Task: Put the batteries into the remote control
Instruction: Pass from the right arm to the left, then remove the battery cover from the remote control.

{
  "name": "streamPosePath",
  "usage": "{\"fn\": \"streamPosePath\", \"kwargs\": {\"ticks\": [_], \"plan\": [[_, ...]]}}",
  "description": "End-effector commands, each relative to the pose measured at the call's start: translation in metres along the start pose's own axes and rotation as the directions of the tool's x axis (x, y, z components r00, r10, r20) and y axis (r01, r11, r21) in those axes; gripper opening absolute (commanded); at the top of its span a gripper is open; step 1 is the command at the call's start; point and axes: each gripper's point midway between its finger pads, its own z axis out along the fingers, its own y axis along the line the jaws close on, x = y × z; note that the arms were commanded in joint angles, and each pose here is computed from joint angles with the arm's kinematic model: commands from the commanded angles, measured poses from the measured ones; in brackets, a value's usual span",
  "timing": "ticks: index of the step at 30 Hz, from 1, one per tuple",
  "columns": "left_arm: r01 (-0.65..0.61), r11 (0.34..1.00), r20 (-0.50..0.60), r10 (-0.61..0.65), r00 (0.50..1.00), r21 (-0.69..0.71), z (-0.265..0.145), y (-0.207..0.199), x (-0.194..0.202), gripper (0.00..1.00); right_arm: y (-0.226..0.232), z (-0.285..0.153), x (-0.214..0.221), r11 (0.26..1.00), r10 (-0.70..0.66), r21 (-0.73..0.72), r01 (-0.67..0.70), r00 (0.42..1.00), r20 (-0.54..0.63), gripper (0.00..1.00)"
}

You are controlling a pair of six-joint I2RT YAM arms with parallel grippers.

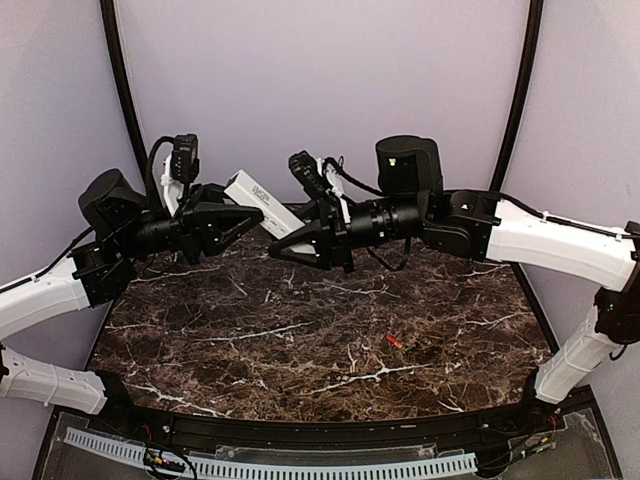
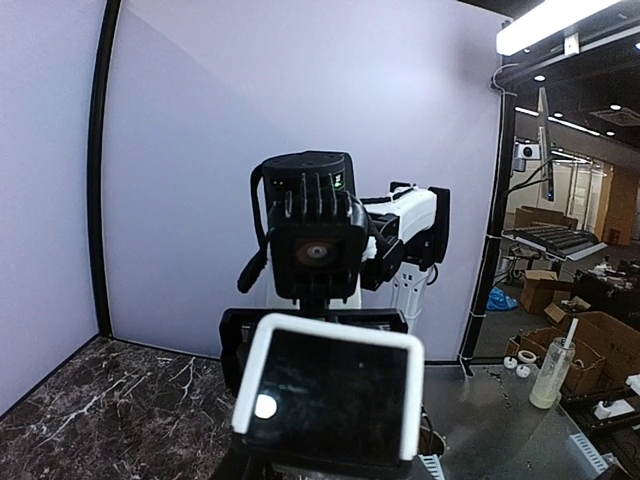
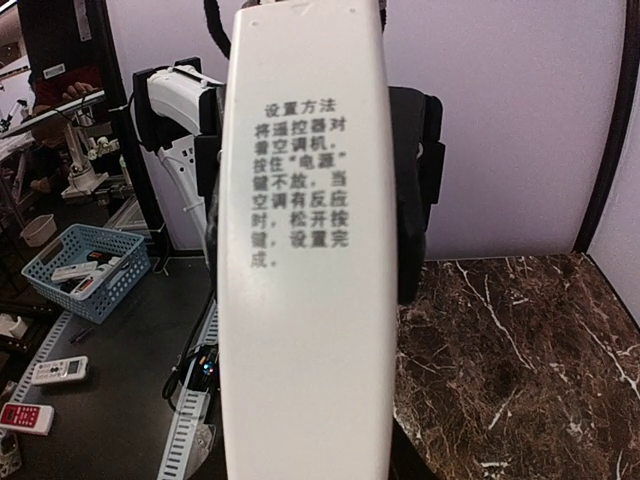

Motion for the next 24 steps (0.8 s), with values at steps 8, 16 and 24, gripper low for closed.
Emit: {"fn": "streamPosePath", "kwargs": {"ticks": [8,16,24], "plan": [[0.265,0.947,0.170,-0.236,0.957,-0.181,-0.002,0.038,-0.026,0.00,-0.009,-0.052,-0.034,0.866,-0.442,0.343,0.364,0.879,0.182,0.99],[0.454,0.887,0.222,-0.428,0.876,-0.083,0.005,0.035,-0.039,0.00,-0.018,-0.046,-0.032,0.564,-0.785,0.495,0.661,0.616,0.073,0.99],[0.487,0.874,0.210,-0.473,0.855,-0.012,0.008,0.024,-0.047,0.00,-0.020,-0.031,-0.046,0.499,-0.834,0.525,0.689,0.546,0.077,0.85]]}}
